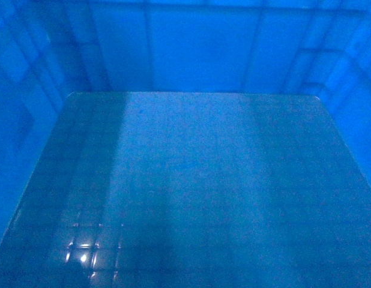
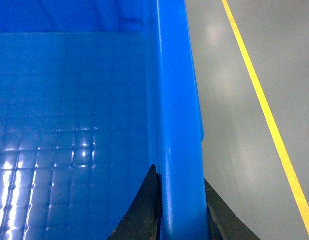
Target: Place box next to blue box on left shelf
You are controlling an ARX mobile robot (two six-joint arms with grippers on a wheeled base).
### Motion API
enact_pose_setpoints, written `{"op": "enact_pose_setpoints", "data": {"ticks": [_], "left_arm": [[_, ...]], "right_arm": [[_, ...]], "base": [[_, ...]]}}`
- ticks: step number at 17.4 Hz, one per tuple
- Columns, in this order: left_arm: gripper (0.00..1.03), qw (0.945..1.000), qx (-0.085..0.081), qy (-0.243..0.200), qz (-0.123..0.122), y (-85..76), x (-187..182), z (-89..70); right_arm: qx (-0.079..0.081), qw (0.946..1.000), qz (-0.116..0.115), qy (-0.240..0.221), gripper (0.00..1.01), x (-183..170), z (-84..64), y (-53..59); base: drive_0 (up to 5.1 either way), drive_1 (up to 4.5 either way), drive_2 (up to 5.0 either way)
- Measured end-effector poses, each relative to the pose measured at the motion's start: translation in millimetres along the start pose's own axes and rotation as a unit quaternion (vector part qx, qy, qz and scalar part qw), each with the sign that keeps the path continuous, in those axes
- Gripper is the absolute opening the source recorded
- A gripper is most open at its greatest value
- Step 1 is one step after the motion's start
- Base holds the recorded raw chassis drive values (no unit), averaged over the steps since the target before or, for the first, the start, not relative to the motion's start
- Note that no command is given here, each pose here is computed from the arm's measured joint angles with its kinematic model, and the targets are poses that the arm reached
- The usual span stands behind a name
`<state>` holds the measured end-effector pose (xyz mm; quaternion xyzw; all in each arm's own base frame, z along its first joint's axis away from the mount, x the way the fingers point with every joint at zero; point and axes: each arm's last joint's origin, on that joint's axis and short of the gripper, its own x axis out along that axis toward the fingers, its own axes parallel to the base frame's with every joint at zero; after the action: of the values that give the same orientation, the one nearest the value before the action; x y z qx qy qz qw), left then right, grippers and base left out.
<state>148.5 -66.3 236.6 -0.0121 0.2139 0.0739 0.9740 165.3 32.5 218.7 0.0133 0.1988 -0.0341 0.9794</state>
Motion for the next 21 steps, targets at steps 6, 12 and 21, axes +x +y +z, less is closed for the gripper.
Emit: {"op": "enact_pose_setpoints", "data": {"ticks": [6, 12, 21], "left_arm": [[0.08, 1.0000, 0.000, 0.000, 0.000, 0.0, -0.1, 0.1], [0.08, 1.0000, 0.000, 0.000, 0.000, 0.1, 0.0, 0.0], [0.08, 1.0000, 0.000, 0.000, 0.000, 0.2, -0.1, 0.1]], "right_arm": [[0.000, 1.0000, 0.000, 0.000, 0.10, 0.0, 0.0, 0.0], [0.000, 1.0000, 0.000, 0.000, 0.10, 0.0, -0.2, 0.0], [0.000, 1.0000, 0.000, 0.001, 0.10, 0.1, -0.2, 0.0]], "base": [[-5.0, 1.29, 3.3], [-5.0, 1.81, 2.8], [-5.1, 2.38, 2.4]]}}
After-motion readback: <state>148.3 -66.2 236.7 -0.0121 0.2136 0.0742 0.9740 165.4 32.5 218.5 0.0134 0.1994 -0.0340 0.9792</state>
